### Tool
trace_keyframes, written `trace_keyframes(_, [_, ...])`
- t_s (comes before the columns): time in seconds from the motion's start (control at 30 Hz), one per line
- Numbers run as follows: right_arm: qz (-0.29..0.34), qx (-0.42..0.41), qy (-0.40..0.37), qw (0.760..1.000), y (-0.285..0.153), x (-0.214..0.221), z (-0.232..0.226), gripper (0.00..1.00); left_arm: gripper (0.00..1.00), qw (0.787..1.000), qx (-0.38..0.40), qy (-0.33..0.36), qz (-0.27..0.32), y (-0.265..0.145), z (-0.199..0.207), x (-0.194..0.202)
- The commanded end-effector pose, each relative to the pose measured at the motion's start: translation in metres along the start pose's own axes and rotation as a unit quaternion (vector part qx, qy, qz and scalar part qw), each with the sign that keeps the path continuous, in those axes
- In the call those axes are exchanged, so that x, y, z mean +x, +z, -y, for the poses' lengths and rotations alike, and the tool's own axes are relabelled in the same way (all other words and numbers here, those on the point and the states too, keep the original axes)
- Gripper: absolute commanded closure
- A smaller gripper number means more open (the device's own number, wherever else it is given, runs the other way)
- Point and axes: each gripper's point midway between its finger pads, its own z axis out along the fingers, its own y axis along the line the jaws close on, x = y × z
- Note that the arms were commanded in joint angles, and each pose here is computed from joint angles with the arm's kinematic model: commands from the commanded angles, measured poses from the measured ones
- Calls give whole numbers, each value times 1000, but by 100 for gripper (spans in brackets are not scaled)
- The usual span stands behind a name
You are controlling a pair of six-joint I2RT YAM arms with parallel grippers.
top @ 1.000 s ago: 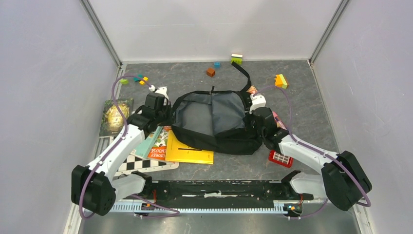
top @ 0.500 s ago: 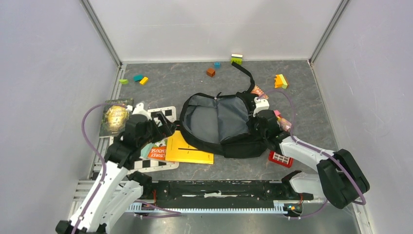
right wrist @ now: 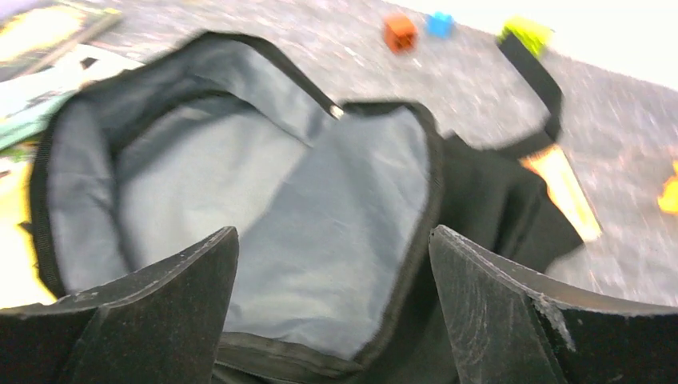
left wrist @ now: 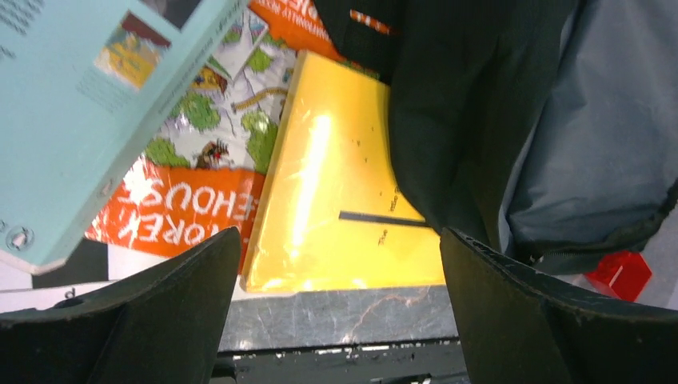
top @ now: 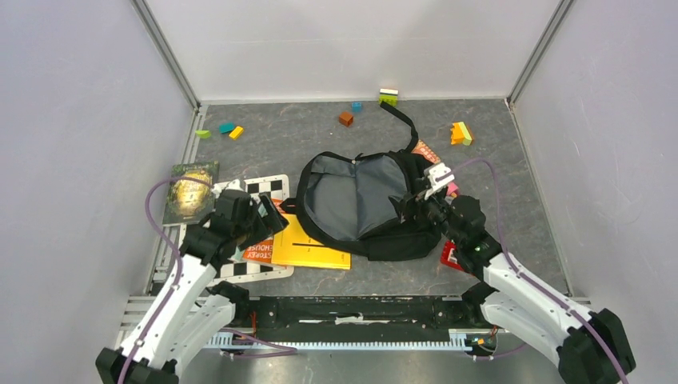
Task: Pack the student bag
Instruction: Adjust the student bag at the center of the board.
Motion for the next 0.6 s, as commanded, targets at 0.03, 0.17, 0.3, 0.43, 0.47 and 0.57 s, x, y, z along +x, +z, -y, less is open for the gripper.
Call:
trace_keyframes(0.03, [92,-131,-85,983,-14,-29,-64,6,0,997,1,49,65,6,18,-61])
trace_keyframes(0.17, [108,-201,-115,967,-20,-26,-117,7,0,994,-15,73,82,11,19,-104])
trace_keyframes(0.3, [103,-262,-137,950,-25,-10,-168,8,0,987,-67,94,110,12,5,-136])
trace_keyframes(0.43, [84,-275,-196,937,-24,10,-212,9,0,979,-102,103,142,14,-10,-148])
trace_keyframes(0.47, [82,-273,-208,935,-25,12,-222,9,0,979,-104,100,144,15,-13,-146])
trace_keyframes(0.57, [89,-270,-237,929,-25,18,-247,9,0,982,-84,87,148,19,-12,-137])
